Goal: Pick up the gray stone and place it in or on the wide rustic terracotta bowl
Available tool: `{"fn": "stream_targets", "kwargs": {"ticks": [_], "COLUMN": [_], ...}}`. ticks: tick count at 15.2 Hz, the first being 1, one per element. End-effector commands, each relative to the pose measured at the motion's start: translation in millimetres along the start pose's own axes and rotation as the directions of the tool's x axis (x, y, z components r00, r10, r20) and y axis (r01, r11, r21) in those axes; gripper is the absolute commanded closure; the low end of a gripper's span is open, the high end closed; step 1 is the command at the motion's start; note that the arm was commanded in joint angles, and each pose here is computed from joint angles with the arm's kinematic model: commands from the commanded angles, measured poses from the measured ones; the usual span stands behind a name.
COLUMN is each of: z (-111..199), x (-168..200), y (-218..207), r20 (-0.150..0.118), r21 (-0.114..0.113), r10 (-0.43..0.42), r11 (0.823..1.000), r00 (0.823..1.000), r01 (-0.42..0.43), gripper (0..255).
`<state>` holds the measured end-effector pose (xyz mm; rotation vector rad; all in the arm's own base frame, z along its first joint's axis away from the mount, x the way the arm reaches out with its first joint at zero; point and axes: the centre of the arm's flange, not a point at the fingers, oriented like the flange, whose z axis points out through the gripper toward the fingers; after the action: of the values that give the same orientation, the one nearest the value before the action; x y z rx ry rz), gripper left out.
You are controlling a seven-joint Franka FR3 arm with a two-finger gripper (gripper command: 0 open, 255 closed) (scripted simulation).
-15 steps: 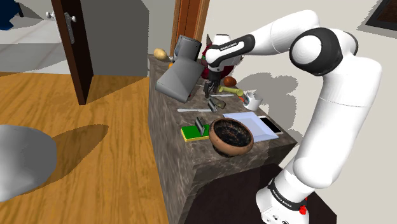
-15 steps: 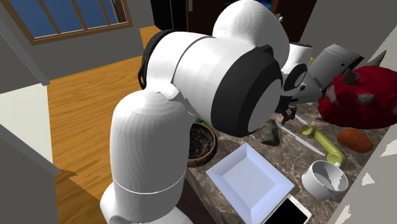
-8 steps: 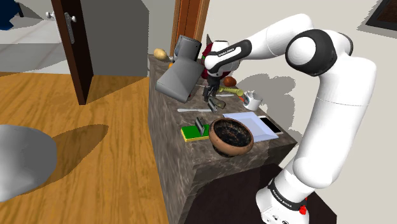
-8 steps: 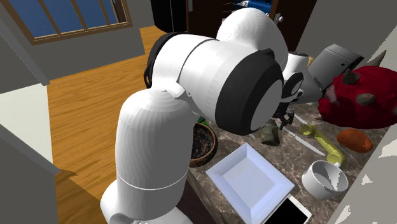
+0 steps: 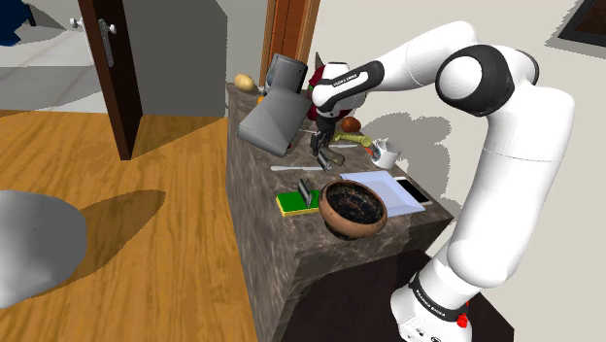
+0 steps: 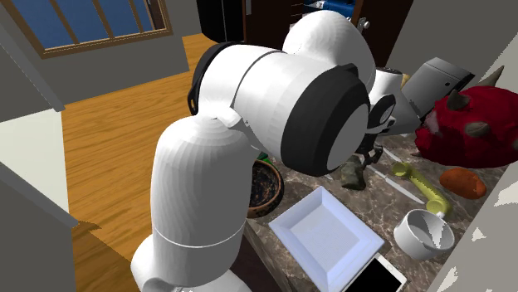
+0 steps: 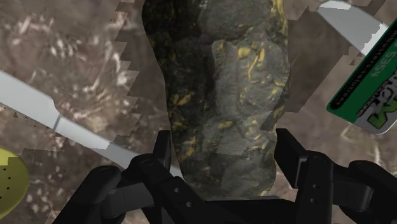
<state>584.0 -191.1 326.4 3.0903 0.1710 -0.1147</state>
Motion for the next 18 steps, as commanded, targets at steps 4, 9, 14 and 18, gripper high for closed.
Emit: {"fn": "stream_targets", "kwargs": {"ticks": [4, 9, 14, 18], "z": [0.5, -4.5, -30.8, -51.9], "x": [-0.2, -0.6, -2.6, -4.3], "y": [0.0, 0.2, 1.3, 2.2], "r20": [0.001, 0.001, 0.001, 0.001], "r21": [0.0, 0.0, 0.0, 0.0], "r10": [0.0, 0.0, 0.0, 0.0], "r11": [1.0, 1.0, 1.0, 1.0], "r00": [1.0, 1.0, 1.0, 1.0], "r01": [0.0, 0.0, 0.0, 0.0], "gripper": [255, 255, 255, 255]}}
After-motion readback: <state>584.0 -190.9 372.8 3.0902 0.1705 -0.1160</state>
